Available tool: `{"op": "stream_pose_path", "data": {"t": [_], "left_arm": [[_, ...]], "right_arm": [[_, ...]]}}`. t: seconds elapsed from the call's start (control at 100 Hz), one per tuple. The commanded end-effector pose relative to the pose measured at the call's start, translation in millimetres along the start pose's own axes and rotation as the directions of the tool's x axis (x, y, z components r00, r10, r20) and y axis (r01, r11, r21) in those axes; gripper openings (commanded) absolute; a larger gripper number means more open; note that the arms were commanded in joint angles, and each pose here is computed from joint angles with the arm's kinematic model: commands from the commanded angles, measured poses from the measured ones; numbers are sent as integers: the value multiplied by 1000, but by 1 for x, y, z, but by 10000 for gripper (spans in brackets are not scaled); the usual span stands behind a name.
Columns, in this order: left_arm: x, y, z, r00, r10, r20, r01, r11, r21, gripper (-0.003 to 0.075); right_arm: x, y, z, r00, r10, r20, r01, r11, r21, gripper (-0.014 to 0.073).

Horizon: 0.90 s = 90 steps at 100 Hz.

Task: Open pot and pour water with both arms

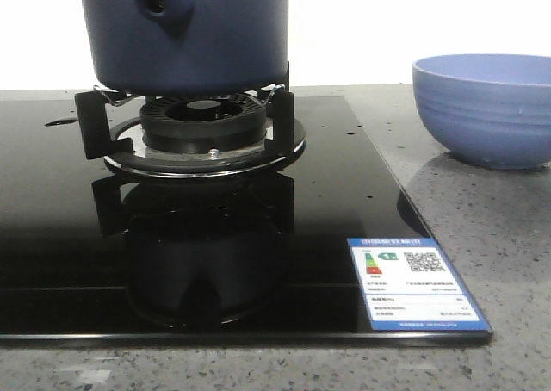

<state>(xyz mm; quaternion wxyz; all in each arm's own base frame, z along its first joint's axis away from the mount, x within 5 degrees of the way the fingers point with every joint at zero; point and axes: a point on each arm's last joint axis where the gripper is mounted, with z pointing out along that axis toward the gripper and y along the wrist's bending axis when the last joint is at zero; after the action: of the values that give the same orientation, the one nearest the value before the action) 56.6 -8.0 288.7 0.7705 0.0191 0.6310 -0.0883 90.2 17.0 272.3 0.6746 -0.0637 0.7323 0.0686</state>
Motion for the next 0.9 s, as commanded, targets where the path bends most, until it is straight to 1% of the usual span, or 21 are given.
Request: {"op": "stream_pose_path", "data": {"t": [0.0, 0.02, 0.03, 0.06, 0.09, 0.16, 0.2, 0.36, 0.46, 0.58, 0.75, 0.89], "left_arm": [[-7, 1, 1, 997, 64, 34, -63, 998, -24, -20], [-4, 2, 1, 999, 45, 19, -45, 999, -29, -20], [-3, 2, 1, 998, 63, 13, -63, 998, -32, -20], [2, 3, 1, 999, 49, -10, -49, 998, -51, -20], [9, 5, 1, 999, 9, -38, -11, 997, -70, -20], [22, 8, -1, 998, -24, -57, 17, 993, -117, -20], [29, 10, -4, 998, -22, -59, 14, 991, -132, -20], [62, 12, -18, 998, -21, -60, 13, 991, -135, -20], [80, 14, -20, 995, -28, -92, 15, 990, -138, -20], [86, 13, -20, 989, -42, -145, 24, 992, -121, -20], [87, 10, -20, 986, -57, -158, 44, 996, -82, -20], [86, 10, -20, 987, -56, -148, 45, 996, -81, -20]], "right_arm": [[-10, -2, -1, 999, 8, 39, -10, 1000, 29, -44], [-10, -2, -1, 999, 8, 39, -10, 1000, 29, -44], [-10, -2, -1, 999, 8, 39, -10, 1000, 29, -44], [-10, -2, -1, 999, 8, 39, -10, 1000, 29, -44], [-10, -2, -1, 999, 8, 39, -10, 1000, 29, -44], [-10, -2, -1, 999, 8, 39, -10, 1000, 29, -44], [-10, -2, -1, 999, 8, 39, -10, 1000, 29, -44], [-10, -2, -1, 999, 8, 39, -10, 1000, 29, -44], [-10, -2, -1, 999, 8, 38, -9, 1000, 27, -44], [-10, -2, -1, 999, 9, 37, -10, 1000, 29, -44], [-10, -2, -1, 999, 9, 37, -10, 1000, 29, -44], [-10, -2, -1, 999, 9, 37, -10, 1000, 29, -44]]}}
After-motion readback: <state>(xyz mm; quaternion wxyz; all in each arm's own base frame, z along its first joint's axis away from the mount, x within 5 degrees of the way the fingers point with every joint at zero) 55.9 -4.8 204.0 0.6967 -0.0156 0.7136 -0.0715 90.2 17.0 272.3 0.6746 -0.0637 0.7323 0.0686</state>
